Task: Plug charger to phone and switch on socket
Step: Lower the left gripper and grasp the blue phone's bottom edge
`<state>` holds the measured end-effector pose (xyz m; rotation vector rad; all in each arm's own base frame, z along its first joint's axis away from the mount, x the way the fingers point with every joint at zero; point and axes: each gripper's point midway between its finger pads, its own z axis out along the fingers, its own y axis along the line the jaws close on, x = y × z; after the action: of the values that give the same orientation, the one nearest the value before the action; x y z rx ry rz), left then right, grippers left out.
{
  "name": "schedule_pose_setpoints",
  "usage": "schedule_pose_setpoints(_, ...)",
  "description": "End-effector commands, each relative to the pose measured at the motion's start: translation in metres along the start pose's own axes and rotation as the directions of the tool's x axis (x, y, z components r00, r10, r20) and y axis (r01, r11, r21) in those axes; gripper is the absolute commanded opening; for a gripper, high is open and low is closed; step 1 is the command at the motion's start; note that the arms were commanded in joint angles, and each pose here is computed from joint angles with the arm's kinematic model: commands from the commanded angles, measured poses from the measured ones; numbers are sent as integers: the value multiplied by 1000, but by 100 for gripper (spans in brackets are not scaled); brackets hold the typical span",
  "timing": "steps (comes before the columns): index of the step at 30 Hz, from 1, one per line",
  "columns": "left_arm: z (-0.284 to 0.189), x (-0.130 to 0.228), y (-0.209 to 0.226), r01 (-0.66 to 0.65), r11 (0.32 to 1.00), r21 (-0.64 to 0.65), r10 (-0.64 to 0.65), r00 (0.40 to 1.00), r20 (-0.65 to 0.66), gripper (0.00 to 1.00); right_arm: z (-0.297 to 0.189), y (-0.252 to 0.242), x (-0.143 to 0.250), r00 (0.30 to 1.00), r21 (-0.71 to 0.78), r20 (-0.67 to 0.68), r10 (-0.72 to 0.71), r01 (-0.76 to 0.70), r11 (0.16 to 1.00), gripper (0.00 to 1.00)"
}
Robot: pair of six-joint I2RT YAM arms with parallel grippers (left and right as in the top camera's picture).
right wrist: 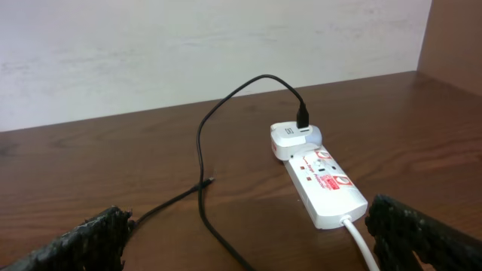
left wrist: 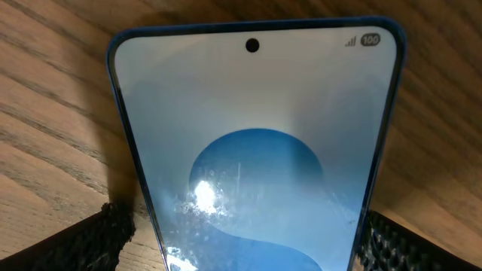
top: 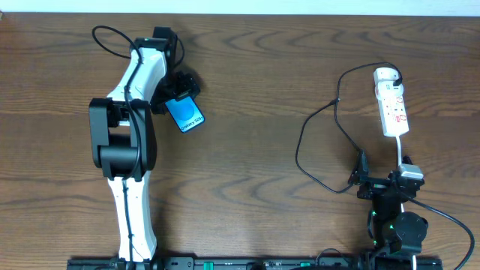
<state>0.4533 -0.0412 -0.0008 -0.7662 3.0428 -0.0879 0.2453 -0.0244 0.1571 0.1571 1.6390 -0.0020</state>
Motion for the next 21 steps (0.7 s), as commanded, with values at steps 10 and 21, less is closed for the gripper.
schedule_pose_setpoints(10, 27, 25, 3, 69, 996, -50, -73, 994, -83, 98, 0, 2, 1, 1000, -11, -2, -14, 14, 1000, 99)
schedule_pose_setpoints(21, 27, 25, 3, 108, 993, -53, -112, 990, -82, 83, 0, 2, 1, 1000, -11, -2, -14, 14, 1000, 99)
